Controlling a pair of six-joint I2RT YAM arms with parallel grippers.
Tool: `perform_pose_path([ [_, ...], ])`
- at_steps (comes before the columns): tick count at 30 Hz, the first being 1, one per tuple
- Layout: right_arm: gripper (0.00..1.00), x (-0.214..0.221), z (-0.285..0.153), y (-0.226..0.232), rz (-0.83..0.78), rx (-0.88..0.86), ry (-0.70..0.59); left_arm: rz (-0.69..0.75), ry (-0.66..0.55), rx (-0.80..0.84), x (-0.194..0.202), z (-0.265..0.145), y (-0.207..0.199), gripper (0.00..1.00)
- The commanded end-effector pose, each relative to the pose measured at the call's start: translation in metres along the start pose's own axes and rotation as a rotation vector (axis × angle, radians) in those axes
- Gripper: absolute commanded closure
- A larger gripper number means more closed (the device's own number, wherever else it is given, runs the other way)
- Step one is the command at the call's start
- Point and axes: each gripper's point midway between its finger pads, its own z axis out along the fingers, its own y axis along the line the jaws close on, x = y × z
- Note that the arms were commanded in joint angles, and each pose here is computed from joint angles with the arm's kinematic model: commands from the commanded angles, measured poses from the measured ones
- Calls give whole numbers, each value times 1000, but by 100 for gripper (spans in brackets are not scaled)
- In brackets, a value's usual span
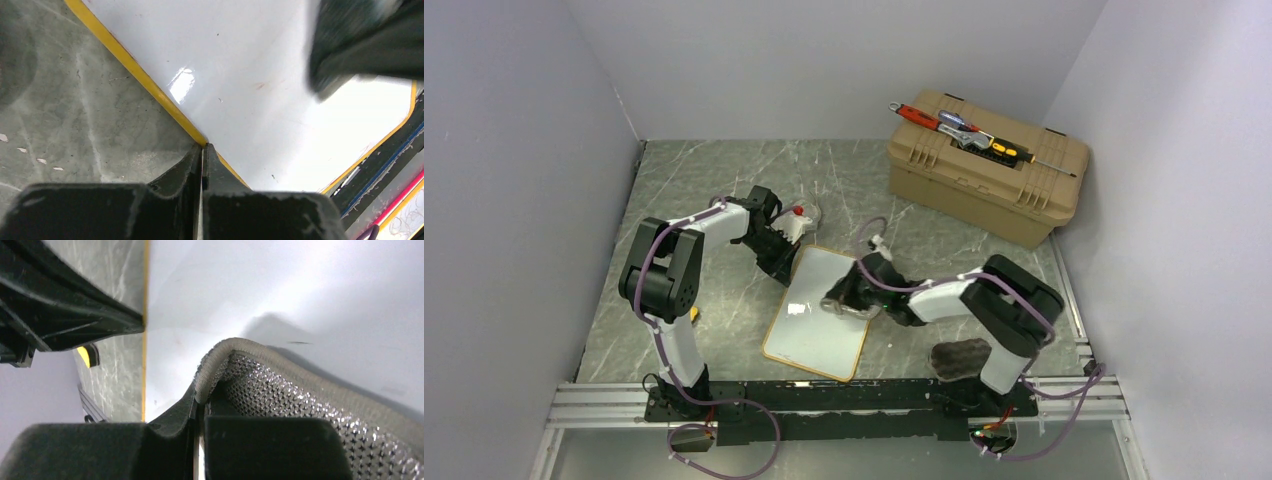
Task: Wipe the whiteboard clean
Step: Erase the whiteboard at the center of the board.
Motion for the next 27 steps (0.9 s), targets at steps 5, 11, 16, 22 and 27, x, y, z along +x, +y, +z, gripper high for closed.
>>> perform_pose_path([
  [5,100,-14,-53,-171,2,587,45,30,146,-109,42,19,29,97],
  [11,100,-40,33,-122,15,492,59,23,150,-107,42,19,29,97],
  [16,100,-47,70,-91,32,421,74,25,156,-106,42,18,29,97],
  [22,100,-51,1,-157,52,556,34,30,157,-112,46,19,30,97],
  [27,100,-39,-43,-200,69,630,24,32,152,-110,45,20,30,97],
])
